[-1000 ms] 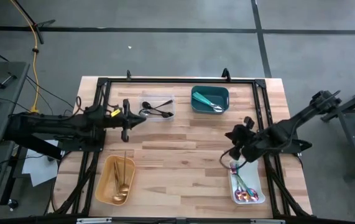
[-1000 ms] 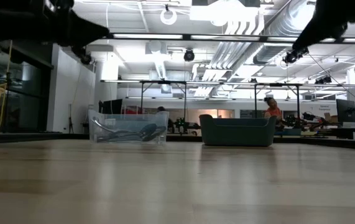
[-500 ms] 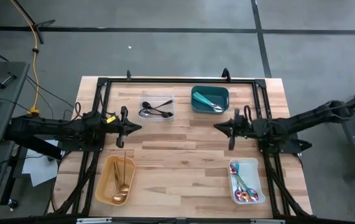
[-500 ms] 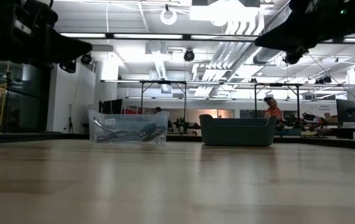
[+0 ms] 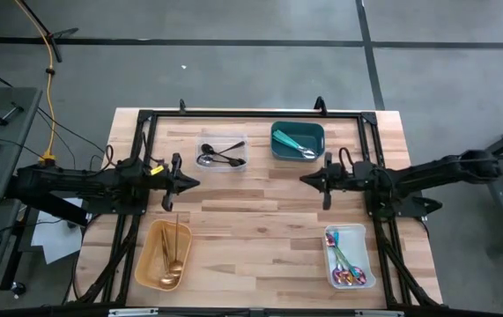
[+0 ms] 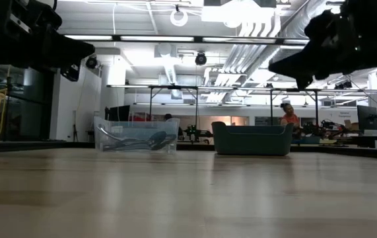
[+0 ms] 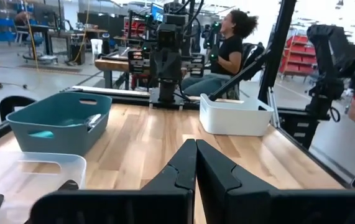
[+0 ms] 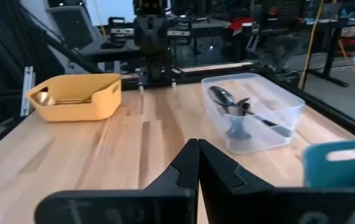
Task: Sort silverware by color (type)
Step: Return to Home Position
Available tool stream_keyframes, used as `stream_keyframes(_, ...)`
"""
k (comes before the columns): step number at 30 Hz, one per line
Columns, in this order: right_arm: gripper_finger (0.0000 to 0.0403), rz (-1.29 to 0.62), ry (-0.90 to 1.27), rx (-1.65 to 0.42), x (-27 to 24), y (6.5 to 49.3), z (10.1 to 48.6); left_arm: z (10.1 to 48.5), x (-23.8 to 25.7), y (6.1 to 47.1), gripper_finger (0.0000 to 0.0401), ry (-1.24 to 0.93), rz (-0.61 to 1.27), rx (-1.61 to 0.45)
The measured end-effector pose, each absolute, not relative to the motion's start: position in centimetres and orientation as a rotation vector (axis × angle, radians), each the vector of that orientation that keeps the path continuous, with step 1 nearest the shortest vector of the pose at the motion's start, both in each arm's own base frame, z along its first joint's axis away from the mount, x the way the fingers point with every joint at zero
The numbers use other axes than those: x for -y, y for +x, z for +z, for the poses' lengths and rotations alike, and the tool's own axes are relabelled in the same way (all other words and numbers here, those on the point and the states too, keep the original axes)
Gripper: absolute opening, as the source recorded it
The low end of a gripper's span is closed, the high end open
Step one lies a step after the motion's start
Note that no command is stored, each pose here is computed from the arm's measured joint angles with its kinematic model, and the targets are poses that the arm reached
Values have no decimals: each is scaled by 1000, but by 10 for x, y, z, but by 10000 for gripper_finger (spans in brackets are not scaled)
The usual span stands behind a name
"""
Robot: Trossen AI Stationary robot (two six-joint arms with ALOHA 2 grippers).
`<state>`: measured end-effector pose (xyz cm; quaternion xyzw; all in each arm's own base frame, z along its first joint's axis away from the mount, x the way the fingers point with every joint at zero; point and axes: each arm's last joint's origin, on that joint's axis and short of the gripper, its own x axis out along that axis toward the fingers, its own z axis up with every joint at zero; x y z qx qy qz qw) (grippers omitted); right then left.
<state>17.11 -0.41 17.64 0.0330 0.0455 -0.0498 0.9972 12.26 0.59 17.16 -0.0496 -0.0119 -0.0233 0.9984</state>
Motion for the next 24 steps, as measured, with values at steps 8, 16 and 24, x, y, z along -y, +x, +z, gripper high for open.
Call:
stream_keyframes(8, 0, -52, 89, -31, 17, 146, 164, 172, -6, 123, 1, -108, -46, 24)
stream_keyframes(16, 0, -46, 59, -71, 9, 140, 157, 172, -6, 123, 1, -108, -46, 24)
stream_keyframes(24, 0, -170, 40, -145, 10, 139, 150, 176, -6, 120, 1, -104, -48, 61)
